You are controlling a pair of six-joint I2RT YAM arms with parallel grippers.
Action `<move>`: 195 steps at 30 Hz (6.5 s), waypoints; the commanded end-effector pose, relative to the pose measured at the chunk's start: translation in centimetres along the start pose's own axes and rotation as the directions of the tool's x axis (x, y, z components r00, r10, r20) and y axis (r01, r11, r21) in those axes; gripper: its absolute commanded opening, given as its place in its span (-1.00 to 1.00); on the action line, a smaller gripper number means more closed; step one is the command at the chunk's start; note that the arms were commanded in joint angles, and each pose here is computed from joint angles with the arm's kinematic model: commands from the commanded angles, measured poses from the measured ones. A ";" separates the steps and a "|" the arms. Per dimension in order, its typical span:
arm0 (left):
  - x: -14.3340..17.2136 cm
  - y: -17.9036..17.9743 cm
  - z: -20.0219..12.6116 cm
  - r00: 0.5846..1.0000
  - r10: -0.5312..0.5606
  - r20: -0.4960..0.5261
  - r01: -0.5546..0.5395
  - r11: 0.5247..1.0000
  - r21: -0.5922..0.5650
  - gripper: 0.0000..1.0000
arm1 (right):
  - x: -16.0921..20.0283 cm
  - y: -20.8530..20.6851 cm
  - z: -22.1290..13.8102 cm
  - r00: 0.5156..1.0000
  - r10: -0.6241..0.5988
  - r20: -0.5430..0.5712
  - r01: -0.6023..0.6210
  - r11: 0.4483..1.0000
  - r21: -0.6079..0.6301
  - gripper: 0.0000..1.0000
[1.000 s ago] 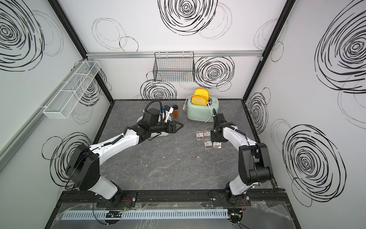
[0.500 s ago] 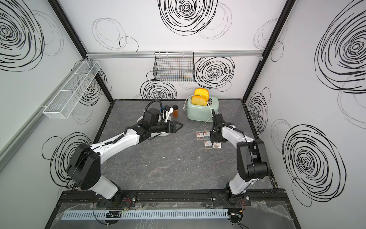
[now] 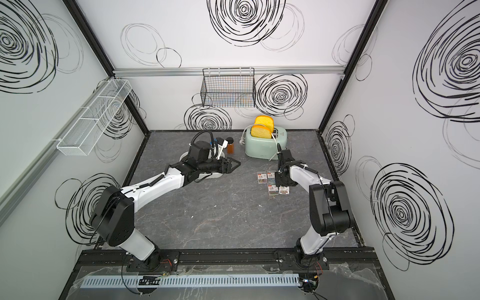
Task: Take the paper clips out of the storage box
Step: Place the boxed paper clips at the center of the board, then pick up the boxed paper clips from the storage box, then place the boxed paper clips at the center of the board.
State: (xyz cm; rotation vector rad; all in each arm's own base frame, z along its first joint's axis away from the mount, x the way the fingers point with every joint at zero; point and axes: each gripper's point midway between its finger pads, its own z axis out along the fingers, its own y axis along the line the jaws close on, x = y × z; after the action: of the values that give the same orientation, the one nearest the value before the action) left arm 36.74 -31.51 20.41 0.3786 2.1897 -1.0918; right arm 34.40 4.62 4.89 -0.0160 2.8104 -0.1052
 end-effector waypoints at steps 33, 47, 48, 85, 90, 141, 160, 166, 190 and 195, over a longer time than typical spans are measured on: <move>-4.5 12.4 -4.5 0.974 -0.197 0.112 0.225 0.904 -0.363 0.50 | -6.5 6.8 -8.3 0.982 0.035 0.187 0.031 0.940 -0.339 0.91; -2.4 20.3 -1.4 0.952 -0.305 0.030 0.263 0.762 -0.591 0.50 | -7.7 9.1 -9.8 0.979 -0.002 0.203 0.080 0.923 -0.376 0.99; -2.4 20.7 -1.2 0.951 -0.307 0.029 0.262 0.753 -0.603 0.50 | -7.7 9.2 -9.8 0.979 -0.003 0.203 0.081 0.923 -0.375 0.98; 0.1 25.8 3.4 0.940 -0.338 -0.046 0.193 0.639 -0.744 0.66 | -8.0 9.9 -8.4 0.985 -0.010 0.172 0.078 0.915 -0.395 0.98; 0.5 26.1 3.8 0.939 -0.338 -0.060 0.185 0.645 -0.742 0.65 | -8.1 10.1 -8.3 0.985 -0.009 0.171 0.078 0.914 -0.399 0.99; -8.6 9.2 -2.7 0.933 -0.343 0.111 0.335 0.938 0.086 -0.21 | -8.6 22.6 -16.5 0.976 -0.030 0.214 0.205 0.444 -0.872 1.00; -9.7 -1.6 -5.2 0.890 -0.442 0.109 0.320 0.777 0.542 -0.22 | -8.3 24.9 -21.2 0.994 -0.012 0.108 0.108 0.041 -0.993 0.90; -9.8 -2.7 -5.1 0.888 -0.451 0.093 0.321 0.750 0.578 -0.22 | -8.5 25.1 -21.9 0.995 -0.004 0.099 0.099 -0.013 -0.995 0.69; -9.4 -1.0 -4.2 0.894 -0.441 0.075 0.342 0.782 0.520 0.60 | -9.6 22.7 -19.3 0.980 0.029 0.199 0.188 0.218 -0.958 -0.28; -9.4 1.3 -4.4 0.899 -0.431 0.080 0.361 0.832 0.422 0.64 | -8.6 21.1 -17.3 0.952 -0.025 0.305 0.286 0.422 -0.860 -0.28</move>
State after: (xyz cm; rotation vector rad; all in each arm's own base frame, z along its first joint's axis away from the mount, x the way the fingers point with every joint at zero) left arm 42.30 -27.98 25.41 -0.1006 1.9486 -1.8150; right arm 37.42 28.66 22.45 -0.4154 2.2057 1.5500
